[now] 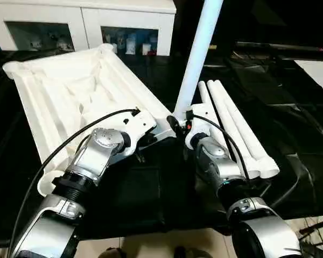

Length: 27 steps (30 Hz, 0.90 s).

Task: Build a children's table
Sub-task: Rotate leg to tighten

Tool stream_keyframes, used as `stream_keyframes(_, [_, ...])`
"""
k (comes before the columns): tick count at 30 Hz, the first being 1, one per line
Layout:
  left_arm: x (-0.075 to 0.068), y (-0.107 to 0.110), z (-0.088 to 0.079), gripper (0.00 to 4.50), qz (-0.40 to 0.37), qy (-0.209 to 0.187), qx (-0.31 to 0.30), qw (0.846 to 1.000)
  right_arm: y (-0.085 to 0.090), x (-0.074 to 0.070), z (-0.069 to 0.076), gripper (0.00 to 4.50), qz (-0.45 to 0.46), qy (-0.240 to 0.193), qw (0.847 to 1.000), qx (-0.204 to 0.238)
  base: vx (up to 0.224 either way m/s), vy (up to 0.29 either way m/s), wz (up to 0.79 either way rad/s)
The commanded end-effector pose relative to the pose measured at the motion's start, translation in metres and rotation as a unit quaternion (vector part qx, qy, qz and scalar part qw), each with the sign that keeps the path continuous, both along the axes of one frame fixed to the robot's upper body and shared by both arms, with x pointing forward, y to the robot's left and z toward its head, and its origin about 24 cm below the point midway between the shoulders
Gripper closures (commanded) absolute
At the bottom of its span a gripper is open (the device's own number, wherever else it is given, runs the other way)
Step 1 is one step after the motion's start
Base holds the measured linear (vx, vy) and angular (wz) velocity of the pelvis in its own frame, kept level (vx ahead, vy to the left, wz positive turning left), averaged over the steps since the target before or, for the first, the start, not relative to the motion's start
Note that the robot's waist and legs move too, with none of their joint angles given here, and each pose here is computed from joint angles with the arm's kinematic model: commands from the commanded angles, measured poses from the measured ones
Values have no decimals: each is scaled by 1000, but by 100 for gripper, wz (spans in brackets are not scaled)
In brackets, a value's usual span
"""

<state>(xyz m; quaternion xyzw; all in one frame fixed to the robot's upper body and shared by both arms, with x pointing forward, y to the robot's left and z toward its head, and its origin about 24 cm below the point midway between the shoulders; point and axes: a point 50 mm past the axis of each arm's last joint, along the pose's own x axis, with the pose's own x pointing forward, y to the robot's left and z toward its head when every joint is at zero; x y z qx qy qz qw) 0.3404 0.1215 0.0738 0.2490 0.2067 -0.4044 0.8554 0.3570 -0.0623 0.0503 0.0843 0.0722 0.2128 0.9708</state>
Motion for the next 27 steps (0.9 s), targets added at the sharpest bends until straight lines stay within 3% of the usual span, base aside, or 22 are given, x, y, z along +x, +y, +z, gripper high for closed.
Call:
stream_keyframes(1, [-11, -6, -16, 450, -25, 34, 22, 999, 13, -7, -2, 84, 58, -6, 998, -7, 0, 0, 0])
stream_keyframes(4, [-18, 1, -11, 450, -56, 33, 25, 998, -3, -6, 6, 72, 92, -30, 995, -27, 0, 0, 0])
stream_keyframes(8, [-23, 9, -6, 450, -80, 34, 28, 996, -27, -7, 10, 64, 129, -29, 990, -55, 30, -13, 2])
stream_keyframes(11, [-26, 16, -4, 450, -99, 37, 32, 994, -42, -14, 13, 64, 194, -39, 976, -91, 79, -32, 8])
stream_keyframes(12, [-31, 18, -2, 450, -130, 36, 25, 991, -51, -19, 16, 64, 238, -42, 965, -101, 86, -35, 9])
stream_keyframes(18, [-45, 23, -1, 450, -189, 60, 12, 980, -64, -34, 23, 64, 333, -52, 937, -91, 35, -14, 1])
stream_keyframes(27, [-45, 27, 1, 450, -189, 60, 12, 980, -61, -38, 25, 64, 367, -44, 927, -72, 0, 0, 0])
